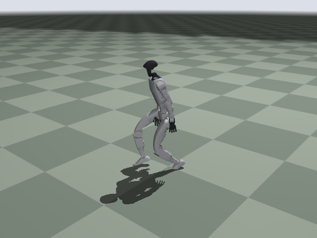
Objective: Walk
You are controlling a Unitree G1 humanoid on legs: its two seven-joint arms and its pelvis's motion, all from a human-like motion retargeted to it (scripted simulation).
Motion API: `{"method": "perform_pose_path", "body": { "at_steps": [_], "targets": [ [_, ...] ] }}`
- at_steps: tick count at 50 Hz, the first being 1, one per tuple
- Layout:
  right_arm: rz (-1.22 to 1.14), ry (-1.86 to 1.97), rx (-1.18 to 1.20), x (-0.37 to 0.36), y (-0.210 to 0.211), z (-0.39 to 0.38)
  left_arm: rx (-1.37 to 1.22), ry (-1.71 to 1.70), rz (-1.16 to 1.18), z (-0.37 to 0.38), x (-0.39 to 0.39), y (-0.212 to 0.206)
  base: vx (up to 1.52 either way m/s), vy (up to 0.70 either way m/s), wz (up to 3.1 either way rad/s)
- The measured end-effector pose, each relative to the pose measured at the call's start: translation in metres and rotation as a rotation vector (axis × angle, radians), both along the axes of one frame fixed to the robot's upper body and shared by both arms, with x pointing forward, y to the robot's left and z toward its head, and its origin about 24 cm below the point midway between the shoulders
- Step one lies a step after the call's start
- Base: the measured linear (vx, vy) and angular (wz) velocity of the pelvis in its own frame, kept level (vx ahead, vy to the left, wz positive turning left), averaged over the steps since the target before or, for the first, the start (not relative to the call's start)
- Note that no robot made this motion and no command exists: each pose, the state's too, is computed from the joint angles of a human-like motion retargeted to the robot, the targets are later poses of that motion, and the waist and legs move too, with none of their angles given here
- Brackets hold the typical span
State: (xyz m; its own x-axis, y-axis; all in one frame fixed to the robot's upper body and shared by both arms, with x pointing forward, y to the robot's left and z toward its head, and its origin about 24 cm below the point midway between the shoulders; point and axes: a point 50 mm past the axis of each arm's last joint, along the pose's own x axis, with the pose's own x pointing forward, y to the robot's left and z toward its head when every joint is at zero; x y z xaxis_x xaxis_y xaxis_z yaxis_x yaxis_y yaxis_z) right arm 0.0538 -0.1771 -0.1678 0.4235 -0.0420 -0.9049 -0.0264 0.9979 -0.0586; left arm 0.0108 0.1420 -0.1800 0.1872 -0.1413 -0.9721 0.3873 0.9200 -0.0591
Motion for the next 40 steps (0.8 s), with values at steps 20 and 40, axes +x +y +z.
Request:
{"method": "perform_pose_path", "body": {
  "at_steps": [20,40],
  "targets": [
    [0.007,-0.081,-0.126,0.032,-0.01,0.005,-0.014,-0.109,-0.026,0.004,0.027,0.006,0.49,-0.15,0.45],
    [0.042,-0.026,-0.073,0.018,0.002,0.0,-0.019,-0.07,-0.065,0.003,0.021,0.004,0.57,-0.04,0.24]
  ]
}}
